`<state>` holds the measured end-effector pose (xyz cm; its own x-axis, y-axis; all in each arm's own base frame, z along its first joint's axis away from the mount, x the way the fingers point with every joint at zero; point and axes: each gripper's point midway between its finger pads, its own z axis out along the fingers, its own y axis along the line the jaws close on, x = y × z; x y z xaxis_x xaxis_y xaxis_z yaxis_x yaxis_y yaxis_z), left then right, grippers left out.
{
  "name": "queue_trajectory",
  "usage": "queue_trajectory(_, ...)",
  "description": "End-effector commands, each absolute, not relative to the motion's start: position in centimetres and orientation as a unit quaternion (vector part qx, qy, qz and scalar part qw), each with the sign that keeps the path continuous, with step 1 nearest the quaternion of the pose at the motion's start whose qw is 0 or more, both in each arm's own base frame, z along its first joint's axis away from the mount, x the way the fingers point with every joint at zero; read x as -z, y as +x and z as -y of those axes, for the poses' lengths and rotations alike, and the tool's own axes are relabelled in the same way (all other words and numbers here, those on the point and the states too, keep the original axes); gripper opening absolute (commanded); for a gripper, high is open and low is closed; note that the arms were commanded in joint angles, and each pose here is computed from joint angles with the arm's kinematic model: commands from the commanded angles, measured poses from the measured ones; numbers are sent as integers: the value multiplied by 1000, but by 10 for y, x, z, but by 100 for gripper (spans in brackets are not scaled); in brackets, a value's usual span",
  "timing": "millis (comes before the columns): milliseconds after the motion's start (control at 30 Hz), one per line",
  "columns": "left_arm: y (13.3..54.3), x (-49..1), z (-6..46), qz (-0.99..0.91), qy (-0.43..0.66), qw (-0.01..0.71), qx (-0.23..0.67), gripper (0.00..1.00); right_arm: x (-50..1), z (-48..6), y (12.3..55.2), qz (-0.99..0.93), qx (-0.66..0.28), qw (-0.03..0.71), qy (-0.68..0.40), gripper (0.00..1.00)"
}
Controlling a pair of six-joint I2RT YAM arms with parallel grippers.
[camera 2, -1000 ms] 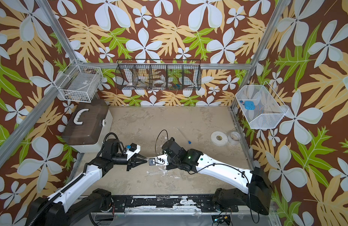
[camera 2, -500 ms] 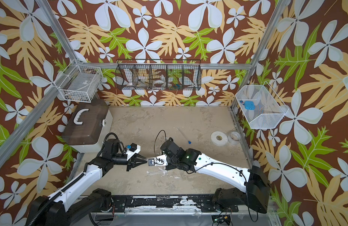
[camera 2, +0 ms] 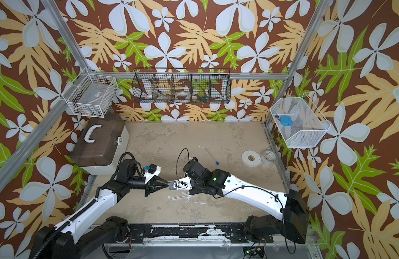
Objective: Insert stoppers into test tubes
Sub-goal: Insert the stopper into the test tube.
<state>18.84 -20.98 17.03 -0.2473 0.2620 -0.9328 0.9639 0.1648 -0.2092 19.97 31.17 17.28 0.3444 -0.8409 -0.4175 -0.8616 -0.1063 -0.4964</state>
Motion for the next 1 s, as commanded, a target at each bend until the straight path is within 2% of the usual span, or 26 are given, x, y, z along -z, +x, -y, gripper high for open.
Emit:
queue_trajectory(0, 186, -186, 215, -623, 475, 409, 468, 0, -196, -340, 191, -539, -74, 401, -737, 6)
queue_trajectory(367, 185, -186, 215, -621, 475, 408, 471, 0, -208, -350, 190, -528, -92, 420, -732, 5)
queue_trajectory(967, 186, -181, 215, -627, 476, 408, 461, 0, -199, -369, 187, -516, -67, 393, -758, 7)
